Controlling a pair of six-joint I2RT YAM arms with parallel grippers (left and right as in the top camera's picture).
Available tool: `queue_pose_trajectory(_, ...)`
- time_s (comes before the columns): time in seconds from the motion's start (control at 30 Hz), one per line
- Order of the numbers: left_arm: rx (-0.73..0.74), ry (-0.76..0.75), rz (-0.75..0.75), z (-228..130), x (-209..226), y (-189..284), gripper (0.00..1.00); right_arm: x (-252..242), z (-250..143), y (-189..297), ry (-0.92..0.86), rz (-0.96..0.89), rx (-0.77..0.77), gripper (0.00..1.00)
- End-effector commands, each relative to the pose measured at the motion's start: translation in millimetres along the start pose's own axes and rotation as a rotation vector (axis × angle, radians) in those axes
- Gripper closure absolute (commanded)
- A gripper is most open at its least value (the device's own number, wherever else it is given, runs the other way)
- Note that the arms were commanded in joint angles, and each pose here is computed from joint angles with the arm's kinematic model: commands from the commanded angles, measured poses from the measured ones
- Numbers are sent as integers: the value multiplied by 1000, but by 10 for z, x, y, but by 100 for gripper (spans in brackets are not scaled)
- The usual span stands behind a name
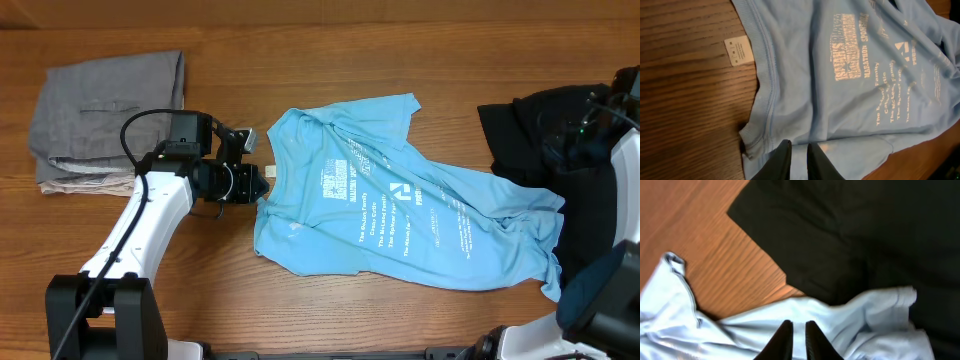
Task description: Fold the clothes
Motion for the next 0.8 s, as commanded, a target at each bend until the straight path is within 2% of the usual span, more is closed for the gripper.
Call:
queue_pose_trajectory(0.0, -8, 14, 12, -3, 1, 26, 85, -96, 64, -302, 14, -32, 47, 88)
queue_pose_trajectory(0.3, -8, 14, 13, -4, 2, 26, 85, -307, 74, -1086, -19, -53, 149, 91)
queue_pose_trajectory(0.47, -16, 17, 70, 3, 66, 29, 85, -448, 71, -1403, -37, -83, 167, 91)
queue_pose_trajectory(0.6, -20, 20, 87, 6, 85, 30, 85, -752, 170, -1483, -100, -181, 112, 94)
queue_pose_trajectory(0.77, -22, 18, 87, 11, 85, 30, 85, -1110, 387, -1421, -169, -190, -8, 94)
Point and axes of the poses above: each gripper's point midway between its finger pads, its own y axis back along the fingers, its own x axis along the line the jaws close on, z = x × y, the point moved 6 cm from there along y, back along the fingers, and after that the axes turned 10 degrees about y, right-handed, at the moved point
